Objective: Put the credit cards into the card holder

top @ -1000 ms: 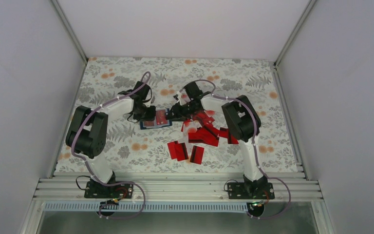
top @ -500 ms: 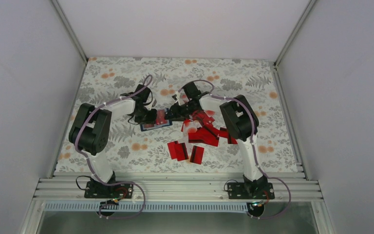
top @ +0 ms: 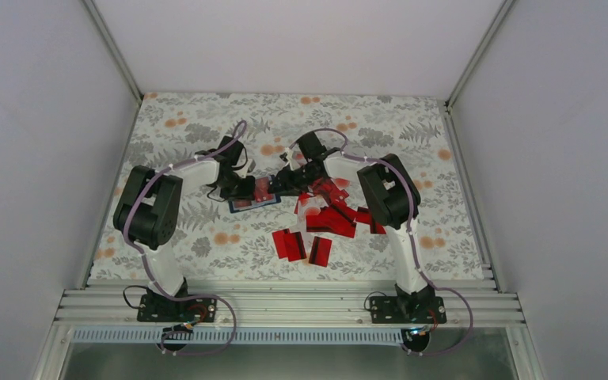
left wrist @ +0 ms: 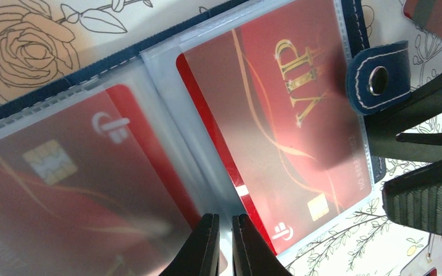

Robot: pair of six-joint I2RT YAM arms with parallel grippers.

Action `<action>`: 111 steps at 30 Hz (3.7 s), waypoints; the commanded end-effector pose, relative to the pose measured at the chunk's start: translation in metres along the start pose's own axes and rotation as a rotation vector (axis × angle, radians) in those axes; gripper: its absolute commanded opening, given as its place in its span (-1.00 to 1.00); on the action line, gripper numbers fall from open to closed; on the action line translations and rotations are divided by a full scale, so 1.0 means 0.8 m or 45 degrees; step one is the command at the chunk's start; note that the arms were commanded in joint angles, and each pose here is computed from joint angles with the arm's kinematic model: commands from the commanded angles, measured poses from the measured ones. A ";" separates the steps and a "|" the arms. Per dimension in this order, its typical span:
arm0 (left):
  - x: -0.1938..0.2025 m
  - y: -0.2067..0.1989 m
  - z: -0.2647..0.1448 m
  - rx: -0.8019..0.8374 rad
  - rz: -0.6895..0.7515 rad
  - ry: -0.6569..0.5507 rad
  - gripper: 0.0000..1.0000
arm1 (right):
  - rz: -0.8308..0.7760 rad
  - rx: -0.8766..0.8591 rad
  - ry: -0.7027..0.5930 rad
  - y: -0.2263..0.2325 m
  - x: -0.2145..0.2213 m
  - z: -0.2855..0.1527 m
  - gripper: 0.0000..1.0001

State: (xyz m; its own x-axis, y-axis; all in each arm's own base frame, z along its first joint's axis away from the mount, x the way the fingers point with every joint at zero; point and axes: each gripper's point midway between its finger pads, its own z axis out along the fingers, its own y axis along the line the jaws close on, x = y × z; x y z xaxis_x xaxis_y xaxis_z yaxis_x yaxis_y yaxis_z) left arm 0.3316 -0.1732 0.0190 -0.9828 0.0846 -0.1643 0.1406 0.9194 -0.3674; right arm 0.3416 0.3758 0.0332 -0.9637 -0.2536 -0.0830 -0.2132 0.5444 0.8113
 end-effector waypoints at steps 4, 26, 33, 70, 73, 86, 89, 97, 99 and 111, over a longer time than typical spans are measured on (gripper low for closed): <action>0.009 0.004 0.022 0.001 0.010 0.047 -0.83 | -0.041 0.115 -0.004 -0.002 0.001 -0.003 -0.29; 0.013 0.007 0.022 -0.014 -0.002 0.051 -0.83 | -0.127 0.159 -0.027 0.032 -0.012 -0.008 -0.48; 0.013 0.006 0.023 -0.011 -0.004 0.056 -0.83 | -0.111 0.248 -0.035 0.019 -0.012 -0.012 -0.48; 0.017 0.009 0.025 -0.014 -0.020 0.055 -0.83 | -0.077 0.275 0.005 0.001 0.000 0.003 -0.42; 0.017 0.009 0.025 -0.016 -0.017 0.055 -0.83 | -0.067 0.303 0.007 -0.007 0.001 0.003 -0.41; 0.016 0.008 0.026 -0.013 -0.016 0.057 -0.83 | -0.081 0.262 0.024 -0.004 0.004 0.009 -0.39; 0.016 0.008 0.026 -0.010 -0.017 0.056 -0.83 | -0.097 0.236 0.029 0.004 0.002 0.011 -0.39; 0.015 0.005 0.026 0.003 -0.019 0.057 -0.83 | -0.127 0.217 0.047 0.016 0.002 0.014 -0.39; 0.014 0.005 0.026 0.004 -0.019 0.059 -0.83 | -0.132 0.225 0.042 0.019 -0.001 0.011 -0.40; 0.011 0.007 0.026 -0.007 -0.016 0.057 -0.83 | -0.156 0.356 0.006 0.019 -0.008 -0.004 -0.40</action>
State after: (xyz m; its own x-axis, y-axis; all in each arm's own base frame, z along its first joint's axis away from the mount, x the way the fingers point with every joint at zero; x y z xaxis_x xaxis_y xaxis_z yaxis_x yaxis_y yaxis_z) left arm 0.3350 -0.1788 0.0189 -0.9818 0.0757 -0.1743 0.1396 0.9095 -0.3916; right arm 0.3451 0.3790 0.0376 -0.9409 -0.3114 -0.1334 -0.3225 0.7021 0.6349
